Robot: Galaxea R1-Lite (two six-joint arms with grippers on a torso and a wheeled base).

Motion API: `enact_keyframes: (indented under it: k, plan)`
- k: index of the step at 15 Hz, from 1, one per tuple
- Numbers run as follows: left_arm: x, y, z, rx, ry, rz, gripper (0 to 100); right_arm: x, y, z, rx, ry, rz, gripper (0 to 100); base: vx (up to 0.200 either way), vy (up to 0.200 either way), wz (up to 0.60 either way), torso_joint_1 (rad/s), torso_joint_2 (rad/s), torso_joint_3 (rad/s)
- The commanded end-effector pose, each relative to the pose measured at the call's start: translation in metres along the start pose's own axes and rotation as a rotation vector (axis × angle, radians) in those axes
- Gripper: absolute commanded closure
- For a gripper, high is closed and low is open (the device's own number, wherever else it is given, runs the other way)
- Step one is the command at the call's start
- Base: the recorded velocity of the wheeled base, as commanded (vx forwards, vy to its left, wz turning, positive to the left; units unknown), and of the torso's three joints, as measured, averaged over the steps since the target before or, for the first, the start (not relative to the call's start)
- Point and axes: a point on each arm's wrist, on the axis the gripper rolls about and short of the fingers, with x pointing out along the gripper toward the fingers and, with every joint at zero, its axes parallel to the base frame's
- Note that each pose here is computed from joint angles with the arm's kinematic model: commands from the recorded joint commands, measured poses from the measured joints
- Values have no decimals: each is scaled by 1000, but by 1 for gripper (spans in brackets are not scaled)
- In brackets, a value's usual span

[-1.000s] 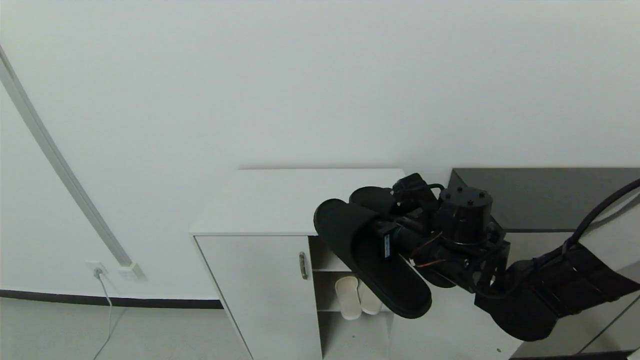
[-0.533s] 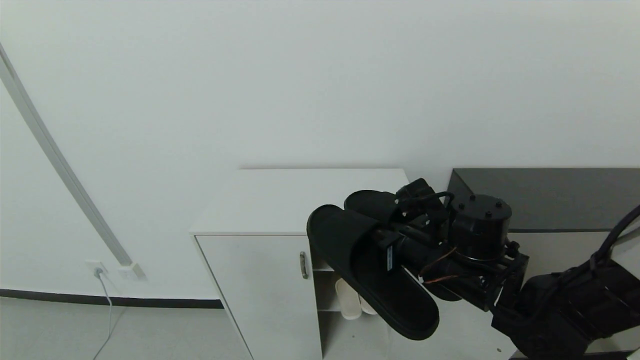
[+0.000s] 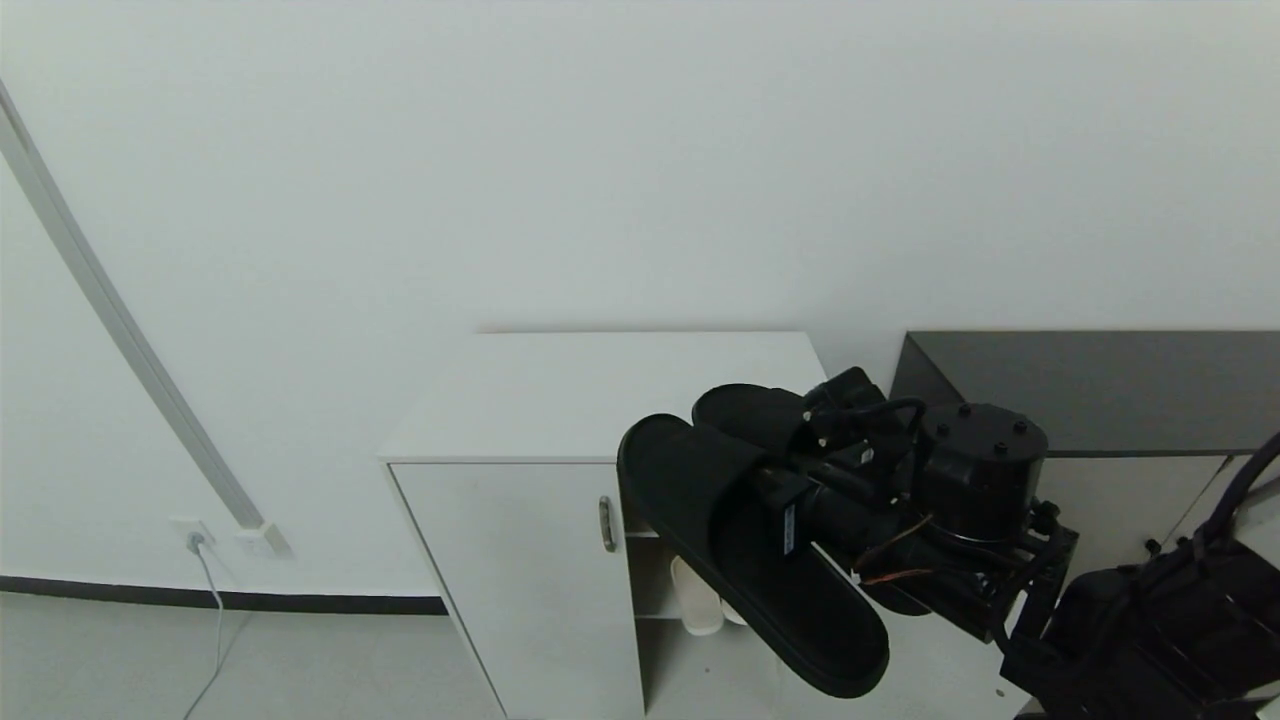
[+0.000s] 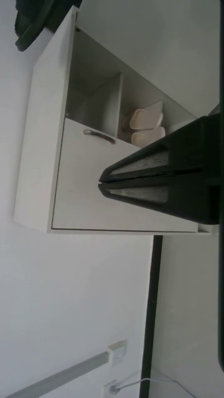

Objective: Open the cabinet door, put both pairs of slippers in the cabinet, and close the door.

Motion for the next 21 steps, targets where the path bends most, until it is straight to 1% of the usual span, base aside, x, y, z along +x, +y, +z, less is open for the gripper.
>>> enact_keyframes:
  k: [1, 8, 10, 12, 16, 21]
  plan:
    - [0, 0, 0, -1, -1, 0, 100, 1, 0, -2, 0, 6, 0, 100, 0, 0, 0, -144, 344, 193]
    - [0, 0, 0, -1, -1, 2, 100, 4, 0, -8, -2, 24, 0, 100, 0, 0, 0, -166, 384, 216]
    - [0, 0, 0, -1, -2, 0, 100, 11, -5, -18, -1, 43, -16, 100, 0, 0, 0, -234, 527, 295]
    - [0, 0, 0, -1, -1, 2, 100, 15, -5, -24, -1, 52, -16, 100, 0, 0, 0, -225, 554, 312]
    - [0, 0, 0, -2, -1, 2, 100, 18, -5, -31, -3, 69, -17, 100, 0, 0, 0, -220, 540, 319]
    - [0, 0, 0, -2, -1, 2, 100, 20, -5, -35, -4, 64, -17, 100, 0, 0, 0, -193, 512, 319]
